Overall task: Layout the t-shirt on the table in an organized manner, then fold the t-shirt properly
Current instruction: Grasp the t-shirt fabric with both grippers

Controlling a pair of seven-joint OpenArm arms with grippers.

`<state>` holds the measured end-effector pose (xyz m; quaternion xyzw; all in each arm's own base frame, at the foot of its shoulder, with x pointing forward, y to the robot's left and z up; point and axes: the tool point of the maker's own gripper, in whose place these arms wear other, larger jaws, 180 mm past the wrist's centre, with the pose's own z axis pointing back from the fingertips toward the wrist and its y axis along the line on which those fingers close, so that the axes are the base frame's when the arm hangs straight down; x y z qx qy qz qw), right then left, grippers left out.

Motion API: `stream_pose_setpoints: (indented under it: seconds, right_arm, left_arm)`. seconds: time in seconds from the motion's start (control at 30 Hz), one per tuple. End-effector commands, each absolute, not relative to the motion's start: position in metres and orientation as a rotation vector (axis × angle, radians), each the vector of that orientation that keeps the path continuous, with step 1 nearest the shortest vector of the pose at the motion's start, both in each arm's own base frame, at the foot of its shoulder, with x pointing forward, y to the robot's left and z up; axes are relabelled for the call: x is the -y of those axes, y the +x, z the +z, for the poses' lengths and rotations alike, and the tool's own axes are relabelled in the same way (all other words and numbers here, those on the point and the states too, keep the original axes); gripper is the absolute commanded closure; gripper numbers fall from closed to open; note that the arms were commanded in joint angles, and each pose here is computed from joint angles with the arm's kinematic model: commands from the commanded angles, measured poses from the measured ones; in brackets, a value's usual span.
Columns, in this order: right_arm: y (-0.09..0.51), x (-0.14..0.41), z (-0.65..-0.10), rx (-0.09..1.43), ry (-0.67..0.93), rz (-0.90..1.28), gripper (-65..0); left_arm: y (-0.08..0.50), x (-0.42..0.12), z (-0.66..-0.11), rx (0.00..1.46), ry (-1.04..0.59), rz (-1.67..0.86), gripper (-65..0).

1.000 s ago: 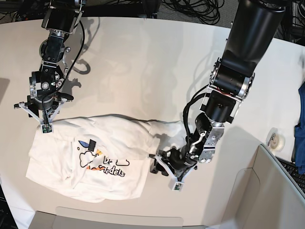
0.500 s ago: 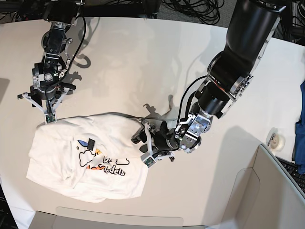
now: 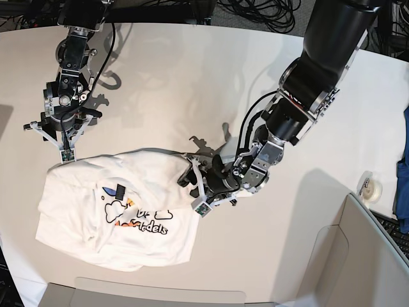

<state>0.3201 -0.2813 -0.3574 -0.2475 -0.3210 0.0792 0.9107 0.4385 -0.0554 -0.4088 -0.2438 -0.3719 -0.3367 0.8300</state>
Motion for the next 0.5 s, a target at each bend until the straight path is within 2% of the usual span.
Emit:
stream_pose_setpoints:
  seconds: [0.0,0.13,0.3,0.47]
  right_arm:
    - [0.330,0.284,-0.342,0.709,-0.529,0.168,-17.7]
    - [0.329,0.284,-0.344,0.705,-0.528,0.168,-17.7]
    - [0.330,0.284,-0.344,0.705,-0.527,0.168,-17.6]
    - [0.332,0.283,-0.343,0.708,-0.525,0.166,-17.6]
  left_arm:
    - [0.409,0.052,-0.435,0.643,-0.486,-0.792,-26.2]
    - [0.387,0.056,-0.432,0.596,-0.482,-0.871,-26.2]
    - [0.377,0.066,-0.392,0.650,-0.520,-0.894,-26.2]
    - [0.382,0.075,-0.338,0.775,-0.535,-0.914,-26.2]
